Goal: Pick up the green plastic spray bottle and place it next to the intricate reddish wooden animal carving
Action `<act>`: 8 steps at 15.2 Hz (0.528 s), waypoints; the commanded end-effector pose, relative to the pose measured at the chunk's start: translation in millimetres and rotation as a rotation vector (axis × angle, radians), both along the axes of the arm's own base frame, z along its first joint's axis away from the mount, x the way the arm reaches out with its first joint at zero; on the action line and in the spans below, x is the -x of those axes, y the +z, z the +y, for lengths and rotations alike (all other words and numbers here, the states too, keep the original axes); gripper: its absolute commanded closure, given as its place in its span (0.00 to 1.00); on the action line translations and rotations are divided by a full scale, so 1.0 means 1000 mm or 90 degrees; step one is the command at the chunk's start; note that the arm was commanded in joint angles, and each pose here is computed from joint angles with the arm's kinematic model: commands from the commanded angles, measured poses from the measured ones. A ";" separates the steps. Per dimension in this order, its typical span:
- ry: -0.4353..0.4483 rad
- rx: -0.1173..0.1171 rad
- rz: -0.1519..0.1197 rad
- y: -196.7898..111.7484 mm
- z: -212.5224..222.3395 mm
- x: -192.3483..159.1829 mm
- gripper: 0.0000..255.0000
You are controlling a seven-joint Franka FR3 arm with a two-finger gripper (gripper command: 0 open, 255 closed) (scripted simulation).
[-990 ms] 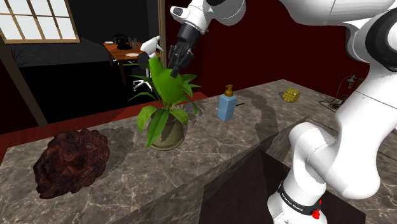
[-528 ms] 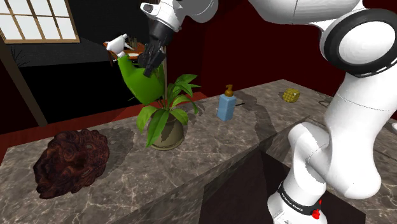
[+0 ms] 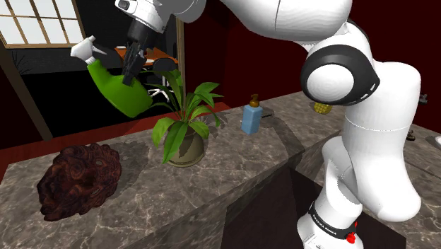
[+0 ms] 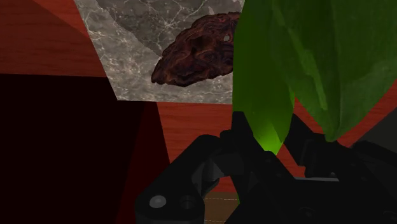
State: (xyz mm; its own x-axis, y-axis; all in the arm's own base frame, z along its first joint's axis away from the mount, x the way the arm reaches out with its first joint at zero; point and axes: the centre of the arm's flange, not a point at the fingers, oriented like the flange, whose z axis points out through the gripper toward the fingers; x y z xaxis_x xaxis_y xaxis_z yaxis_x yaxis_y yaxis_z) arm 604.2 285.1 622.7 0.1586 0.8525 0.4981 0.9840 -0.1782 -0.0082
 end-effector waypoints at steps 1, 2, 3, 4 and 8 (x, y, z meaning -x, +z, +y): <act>0.001 -0.001 0.001 -0.005 0.010 -0.005 1.00; 0.001 -0.001 0.001 -0.010 0.010 -0.005 1.00; 0.001 -0.001 0.001 -0.015 0.010 -0.005 1.00; 0.001 -0.001 0.001 -0.021 0.010 -0.005 1.00; 0.001 -0.001 0.001 -0.042 0.010 -0.005 1.00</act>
